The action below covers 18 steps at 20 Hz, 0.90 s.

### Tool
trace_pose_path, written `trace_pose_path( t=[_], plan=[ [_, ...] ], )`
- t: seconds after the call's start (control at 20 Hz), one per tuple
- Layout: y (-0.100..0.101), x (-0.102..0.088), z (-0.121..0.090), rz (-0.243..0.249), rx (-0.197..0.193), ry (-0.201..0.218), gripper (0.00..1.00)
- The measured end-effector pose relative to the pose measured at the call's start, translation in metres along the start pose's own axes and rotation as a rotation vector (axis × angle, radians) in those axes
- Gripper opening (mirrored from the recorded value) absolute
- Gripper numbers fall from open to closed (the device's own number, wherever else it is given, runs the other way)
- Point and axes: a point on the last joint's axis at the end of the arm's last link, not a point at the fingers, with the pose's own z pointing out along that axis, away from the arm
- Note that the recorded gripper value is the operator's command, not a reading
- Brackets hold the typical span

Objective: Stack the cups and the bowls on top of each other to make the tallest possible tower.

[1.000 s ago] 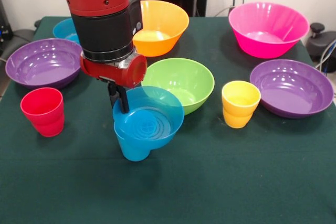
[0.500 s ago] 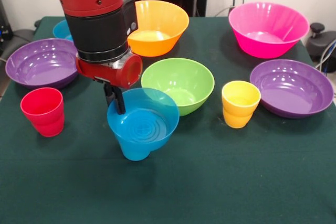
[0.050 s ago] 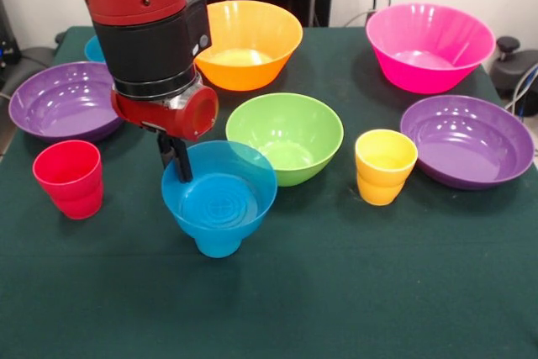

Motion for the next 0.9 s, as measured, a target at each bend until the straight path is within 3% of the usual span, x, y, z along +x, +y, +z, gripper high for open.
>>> trace_pose_path(
  t=[0.45,0.9],
  plan=[
    [-0.001,0.006,0.002,-0.001,0.0,0.013,0.0],
    [-0.002,0.026,-0.002,-0.017,0.01,0.043,0.0]
  ],
)
